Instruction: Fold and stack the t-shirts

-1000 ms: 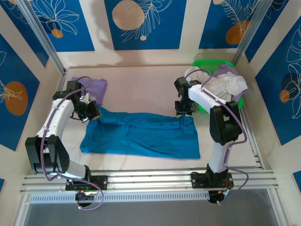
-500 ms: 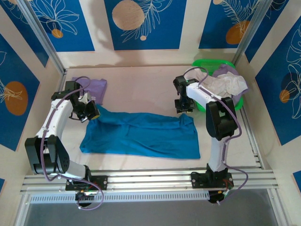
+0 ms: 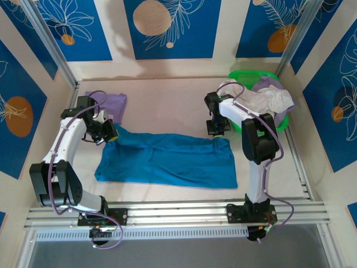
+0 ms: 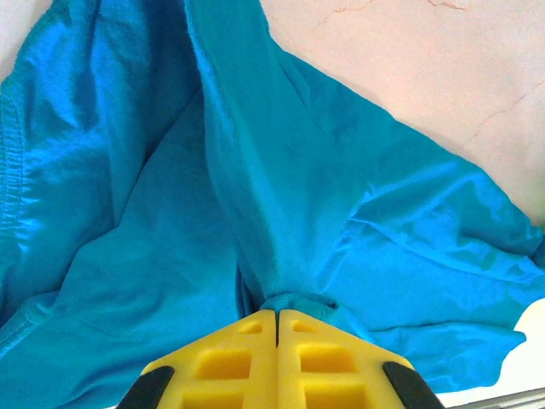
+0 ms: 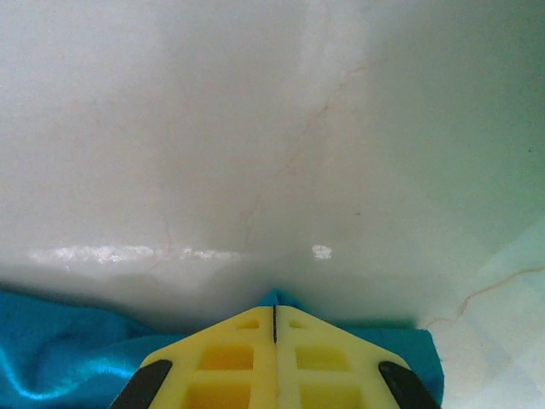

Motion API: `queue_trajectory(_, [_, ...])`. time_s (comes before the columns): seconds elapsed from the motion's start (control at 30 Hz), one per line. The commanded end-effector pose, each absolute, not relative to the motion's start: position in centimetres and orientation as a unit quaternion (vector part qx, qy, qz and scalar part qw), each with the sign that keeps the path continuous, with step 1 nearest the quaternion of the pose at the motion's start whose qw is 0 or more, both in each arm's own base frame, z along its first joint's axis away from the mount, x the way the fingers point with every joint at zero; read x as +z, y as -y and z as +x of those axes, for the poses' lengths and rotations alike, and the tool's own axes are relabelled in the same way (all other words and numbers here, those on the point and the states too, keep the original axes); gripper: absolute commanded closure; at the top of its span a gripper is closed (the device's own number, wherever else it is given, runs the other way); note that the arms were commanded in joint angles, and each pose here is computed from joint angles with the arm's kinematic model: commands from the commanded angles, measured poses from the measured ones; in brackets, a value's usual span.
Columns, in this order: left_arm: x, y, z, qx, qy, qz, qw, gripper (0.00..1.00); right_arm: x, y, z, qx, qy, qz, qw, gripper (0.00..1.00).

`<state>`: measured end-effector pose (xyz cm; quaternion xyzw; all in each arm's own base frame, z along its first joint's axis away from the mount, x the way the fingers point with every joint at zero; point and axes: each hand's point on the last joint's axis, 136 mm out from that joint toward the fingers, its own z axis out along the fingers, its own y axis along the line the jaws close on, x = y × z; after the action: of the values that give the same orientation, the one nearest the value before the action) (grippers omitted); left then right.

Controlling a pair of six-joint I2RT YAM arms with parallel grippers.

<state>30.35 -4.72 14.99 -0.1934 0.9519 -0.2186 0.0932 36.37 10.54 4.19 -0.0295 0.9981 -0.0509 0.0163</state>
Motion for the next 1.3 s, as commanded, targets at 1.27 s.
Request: queue_trajectory(1.27, [19.7, 2.7, 39.7, -0.245, -0.941, -0.194, 0.131, 1.00, 12.6, -6.3, 35.9, 0.020, -0.990, 0.060, 0.123, 1.00])
